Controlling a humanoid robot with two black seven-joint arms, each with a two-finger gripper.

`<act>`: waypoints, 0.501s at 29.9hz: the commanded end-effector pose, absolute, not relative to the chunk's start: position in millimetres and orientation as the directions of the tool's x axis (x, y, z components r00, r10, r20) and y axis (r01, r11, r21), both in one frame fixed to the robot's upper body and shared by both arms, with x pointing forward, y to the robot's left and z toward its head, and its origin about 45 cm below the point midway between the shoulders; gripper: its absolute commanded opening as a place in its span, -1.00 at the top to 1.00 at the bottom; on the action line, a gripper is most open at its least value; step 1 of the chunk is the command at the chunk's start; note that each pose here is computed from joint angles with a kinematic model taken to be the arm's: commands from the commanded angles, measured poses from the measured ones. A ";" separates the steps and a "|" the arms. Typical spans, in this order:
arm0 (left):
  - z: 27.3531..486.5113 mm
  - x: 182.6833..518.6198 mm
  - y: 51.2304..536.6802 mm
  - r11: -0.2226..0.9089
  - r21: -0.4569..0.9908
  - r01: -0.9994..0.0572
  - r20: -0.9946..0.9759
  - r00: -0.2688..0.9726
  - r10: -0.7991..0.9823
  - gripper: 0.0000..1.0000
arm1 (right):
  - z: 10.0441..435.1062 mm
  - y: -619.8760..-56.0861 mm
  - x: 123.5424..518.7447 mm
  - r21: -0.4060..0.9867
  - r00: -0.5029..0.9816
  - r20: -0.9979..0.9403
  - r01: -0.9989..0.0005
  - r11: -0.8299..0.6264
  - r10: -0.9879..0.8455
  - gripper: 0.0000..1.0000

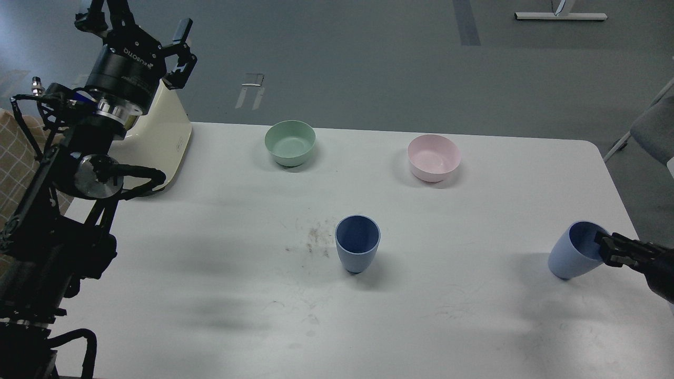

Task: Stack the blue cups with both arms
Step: 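Reach the right gripper to the other blue cup and grasp it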

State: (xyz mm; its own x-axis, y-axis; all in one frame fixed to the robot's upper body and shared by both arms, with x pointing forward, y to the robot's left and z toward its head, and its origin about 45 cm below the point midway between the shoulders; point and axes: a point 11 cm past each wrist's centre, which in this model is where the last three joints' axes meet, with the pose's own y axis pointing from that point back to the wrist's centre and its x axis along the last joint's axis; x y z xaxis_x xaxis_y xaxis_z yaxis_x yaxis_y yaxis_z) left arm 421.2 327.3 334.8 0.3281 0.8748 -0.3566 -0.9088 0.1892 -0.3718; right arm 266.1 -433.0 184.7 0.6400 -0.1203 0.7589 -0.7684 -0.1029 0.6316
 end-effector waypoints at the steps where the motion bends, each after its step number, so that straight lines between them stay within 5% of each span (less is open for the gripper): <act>1: 335.1 421.0 326.6 0.193 -0.373 -0.908 -0.356 0.332 0.874 -0.95 | 183.6 -433.1 264.9 0.634 0.643 0.757 -0.766 -0.103 -0.121 0.62; 15: 335.4 421.0 327.1 0.192 -0.373 -0.908 -0.356 0.331 0.874 -0.95 | 181.2 -433.5 261.5 0.641 0.649 0.751 -0.761 -0.102 -0.122 1.00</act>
